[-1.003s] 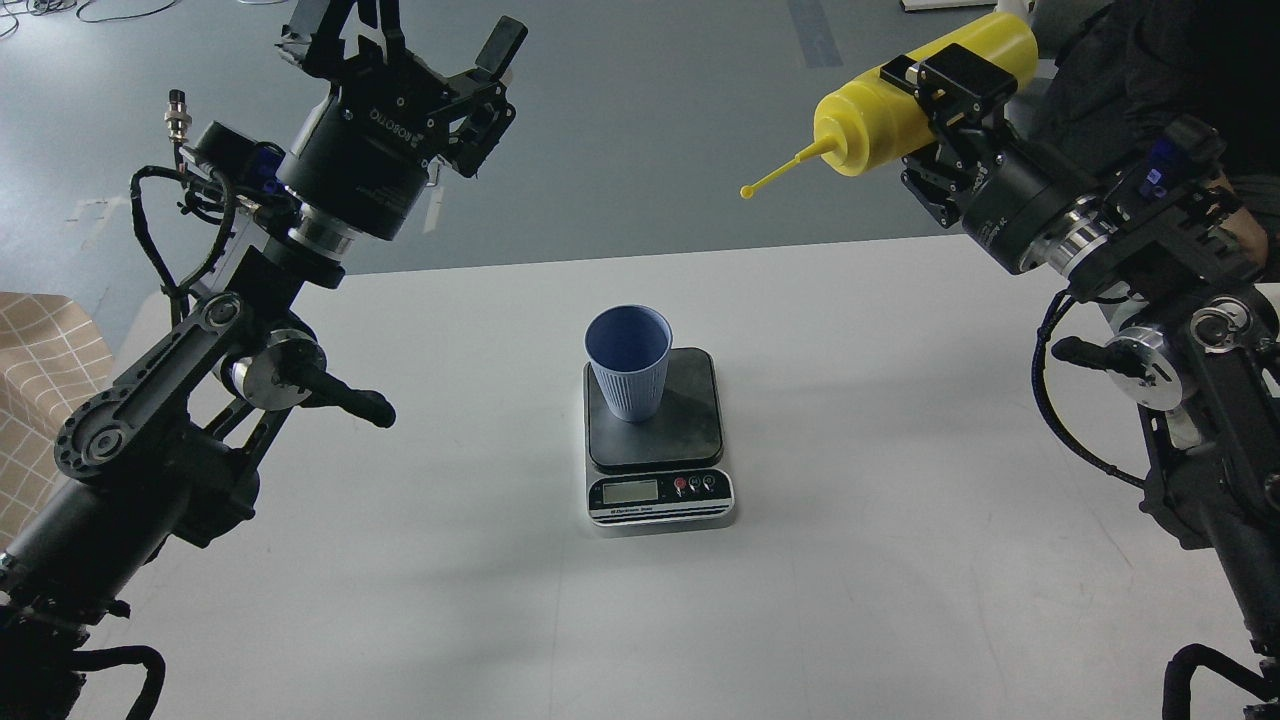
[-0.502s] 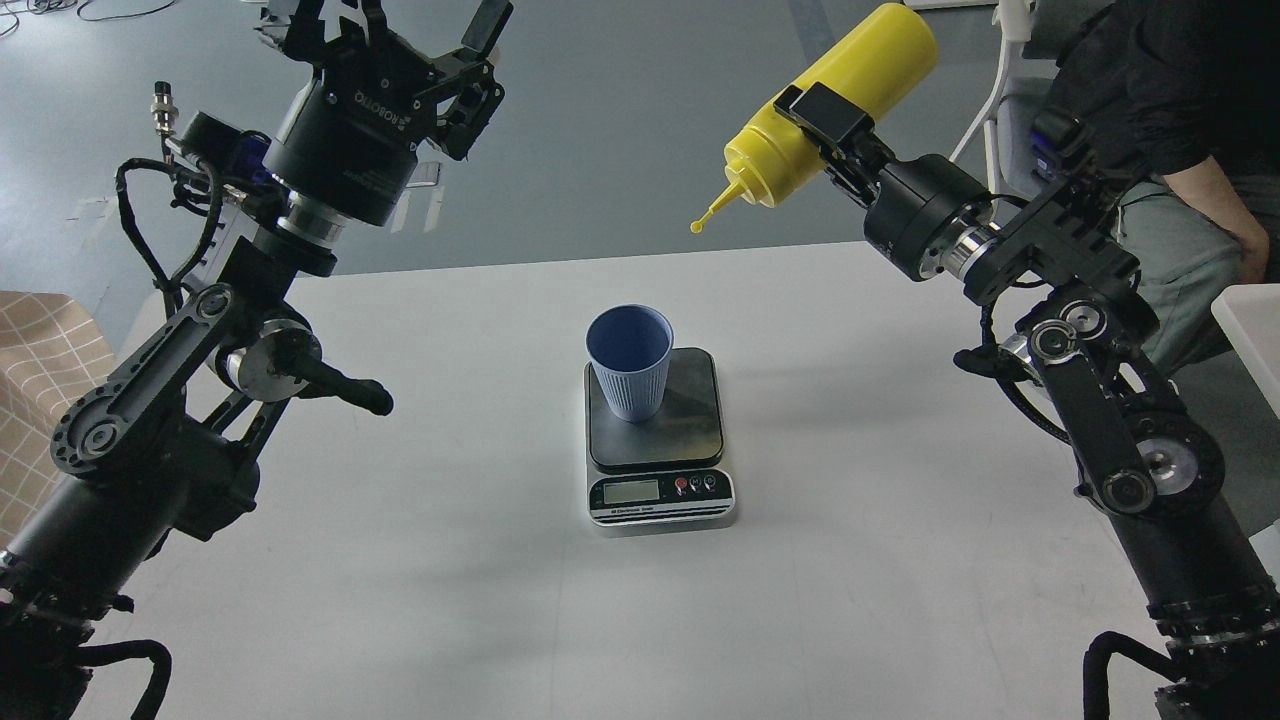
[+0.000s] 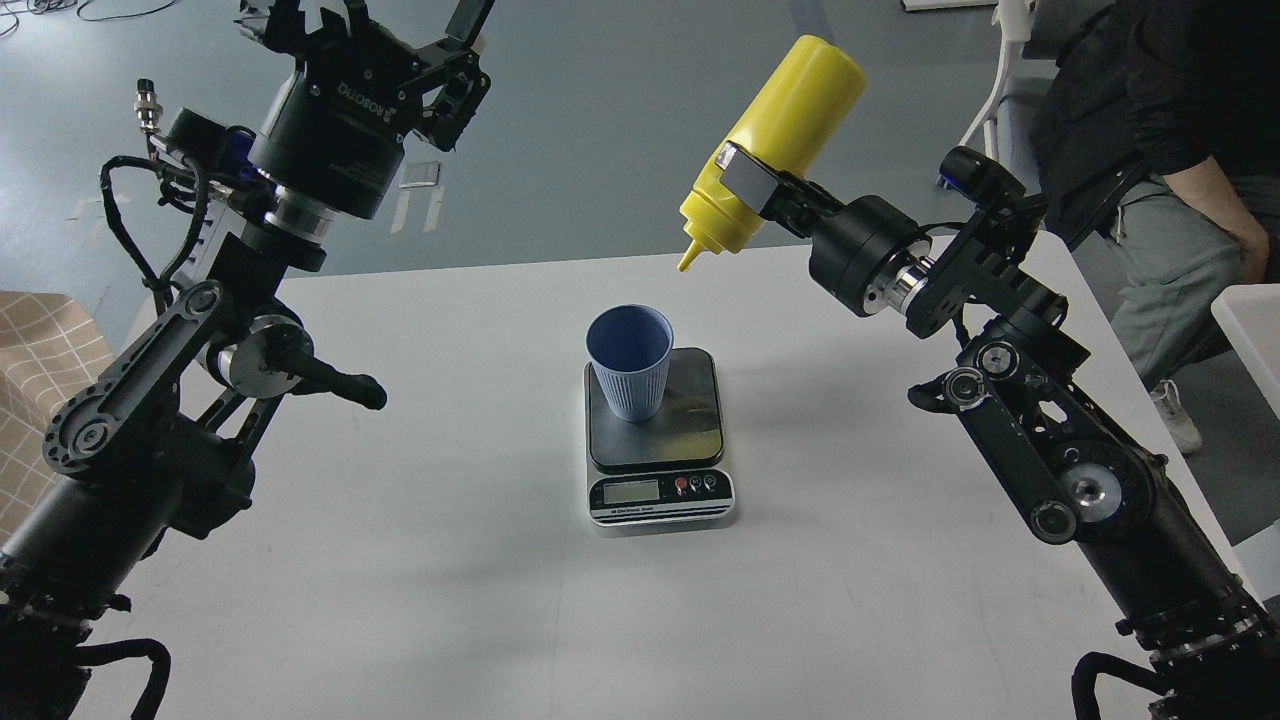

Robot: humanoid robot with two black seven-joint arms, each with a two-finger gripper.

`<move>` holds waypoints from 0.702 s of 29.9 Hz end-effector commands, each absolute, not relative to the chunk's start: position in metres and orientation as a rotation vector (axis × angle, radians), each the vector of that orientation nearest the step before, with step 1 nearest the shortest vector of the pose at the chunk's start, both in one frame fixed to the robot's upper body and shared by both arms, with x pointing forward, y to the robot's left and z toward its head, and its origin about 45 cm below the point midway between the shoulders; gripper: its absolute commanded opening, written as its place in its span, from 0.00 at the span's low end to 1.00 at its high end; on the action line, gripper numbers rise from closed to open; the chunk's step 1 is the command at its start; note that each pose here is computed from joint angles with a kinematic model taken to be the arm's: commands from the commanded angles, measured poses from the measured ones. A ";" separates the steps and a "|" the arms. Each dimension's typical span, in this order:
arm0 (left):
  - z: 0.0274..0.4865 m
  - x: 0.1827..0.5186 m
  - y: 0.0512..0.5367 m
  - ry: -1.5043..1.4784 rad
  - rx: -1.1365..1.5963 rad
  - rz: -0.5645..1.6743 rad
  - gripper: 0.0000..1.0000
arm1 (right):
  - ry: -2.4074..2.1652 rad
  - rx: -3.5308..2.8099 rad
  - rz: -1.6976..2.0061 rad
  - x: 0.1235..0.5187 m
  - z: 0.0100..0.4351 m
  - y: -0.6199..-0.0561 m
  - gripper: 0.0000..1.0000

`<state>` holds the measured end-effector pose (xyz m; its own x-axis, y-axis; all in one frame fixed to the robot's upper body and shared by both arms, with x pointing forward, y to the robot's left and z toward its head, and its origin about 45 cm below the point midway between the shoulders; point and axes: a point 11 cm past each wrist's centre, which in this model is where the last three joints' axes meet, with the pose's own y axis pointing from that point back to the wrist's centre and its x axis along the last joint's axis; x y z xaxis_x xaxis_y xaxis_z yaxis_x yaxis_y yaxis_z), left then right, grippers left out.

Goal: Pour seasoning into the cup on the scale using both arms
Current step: 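Tilt the bottle nozzle down over the blue cup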

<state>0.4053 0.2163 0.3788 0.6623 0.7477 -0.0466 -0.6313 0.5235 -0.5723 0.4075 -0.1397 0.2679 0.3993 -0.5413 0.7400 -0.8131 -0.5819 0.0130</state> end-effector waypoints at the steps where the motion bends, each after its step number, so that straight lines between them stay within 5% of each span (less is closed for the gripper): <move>1: 0.382 0.406 0.218 -0.220 -0.601 0.836 0.98 | -1.136 2.237 1.093 0.406 0.266 -0.137 0.04; 21: 0.380 0.405 0.217 -0.214 -0.606 0.834 0.98 | -1.071 2.204 1.160 0.399 0.246 -0.119 0.04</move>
<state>0.4052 0.2164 0.3804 0.6624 0.7472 -0.0544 -0.6292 0.5154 -0.5817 0.3976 -0.1191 0.2472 0.3551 -0.4355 0.8272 -0.7895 -0.6136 0.0159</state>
